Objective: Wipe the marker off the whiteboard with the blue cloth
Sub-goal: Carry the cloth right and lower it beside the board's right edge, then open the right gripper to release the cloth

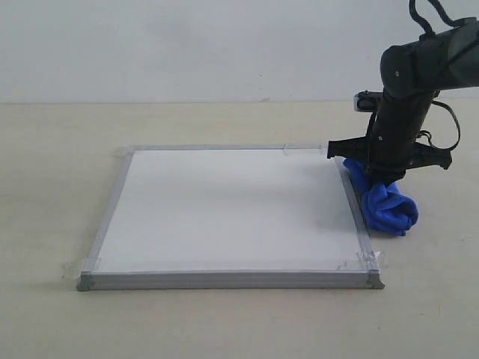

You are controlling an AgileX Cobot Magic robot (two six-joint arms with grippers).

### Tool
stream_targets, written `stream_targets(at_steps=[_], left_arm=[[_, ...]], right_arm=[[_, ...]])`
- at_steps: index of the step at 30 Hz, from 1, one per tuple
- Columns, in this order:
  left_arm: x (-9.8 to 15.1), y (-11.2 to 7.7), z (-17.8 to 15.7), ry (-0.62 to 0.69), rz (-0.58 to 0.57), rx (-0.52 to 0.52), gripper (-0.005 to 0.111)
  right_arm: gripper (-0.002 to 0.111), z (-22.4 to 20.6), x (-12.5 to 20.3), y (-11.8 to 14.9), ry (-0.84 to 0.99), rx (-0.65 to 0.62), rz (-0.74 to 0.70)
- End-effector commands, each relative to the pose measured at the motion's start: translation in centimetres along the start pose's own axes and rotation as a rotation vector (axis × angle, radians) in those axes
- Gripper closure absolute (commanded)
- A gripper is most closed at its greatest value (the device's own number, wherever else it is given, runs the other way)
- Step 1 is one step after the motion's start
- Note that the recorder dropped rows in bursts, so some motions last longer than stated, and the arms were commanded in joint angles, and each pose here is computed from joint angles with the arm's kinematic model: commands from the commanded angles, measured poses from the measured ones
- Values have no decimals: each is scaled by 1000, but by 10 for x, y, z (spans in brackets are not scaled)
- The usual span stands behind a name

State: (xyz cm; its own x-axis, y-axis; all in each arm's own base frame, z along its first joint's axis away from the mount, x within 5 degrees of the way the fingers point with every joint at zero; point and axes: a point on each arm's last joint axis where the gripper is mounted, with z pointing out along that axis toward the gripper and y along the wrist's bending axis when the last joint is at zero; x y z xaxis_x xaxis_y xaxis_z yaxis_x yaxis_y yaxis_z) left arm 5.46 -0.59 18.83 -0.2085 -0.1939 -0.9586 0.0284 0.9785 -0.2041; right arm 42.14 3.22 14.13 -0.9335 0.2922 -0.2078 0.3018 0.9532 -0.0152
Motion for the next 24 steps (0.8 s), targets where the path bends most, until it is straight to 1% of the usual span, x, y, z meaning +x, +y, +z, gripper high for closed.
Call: stream_targets(at_steps=[1, 5, 6, 8, 9, 11, 12, 14, 15, 16, 18, 24], left_arm=[[1, 0, 0, -1, 3, -4, 102], [1, 0, 0, -1, 3, -4, 102], [1, 0, 0, -1, 3, -4, 102], [1, 0, 0, -1, 3, -4, 102], [1, 0, 0, -1, 3, -4, 102], [1, 0, 0, -1, 3, -4, 102], [1, 0, 0, -1, 3, -4, 102], [1, 0, 0, -1, 3, -4, 102], [1, 0, 0, -1, 3, -4, 102], [1, 0, 0, -1, 3, -4, 102], [1, 0, 0, -1, 3, -4, 102], [1, 0, 0, -1, 3, -4, 102]], right_arm=[[108, 3, -1, -6, -3, 33, -49], [108, 3, -1, -6, 0, 34, -56], [105, 3, -1, -6, 0, 34, -56], [93, 3, -1, -6, 0, 34, -56], [82, 3, -1, -6, 0, 34, -56], [64, 3, 0, -6, 2, 34, -55], [48, 3, 0, -6, 4, 35, -39], [27, 3, 0, -6, 11, 39, -10], [19, 3, 0, -6, 11, 39, -7], [12, 3, 1, -6, 13, 40, -11], [6, 3, 1, -7, 20, 44, -21], [6, -1, 2, -8, 32, 49, -98]])
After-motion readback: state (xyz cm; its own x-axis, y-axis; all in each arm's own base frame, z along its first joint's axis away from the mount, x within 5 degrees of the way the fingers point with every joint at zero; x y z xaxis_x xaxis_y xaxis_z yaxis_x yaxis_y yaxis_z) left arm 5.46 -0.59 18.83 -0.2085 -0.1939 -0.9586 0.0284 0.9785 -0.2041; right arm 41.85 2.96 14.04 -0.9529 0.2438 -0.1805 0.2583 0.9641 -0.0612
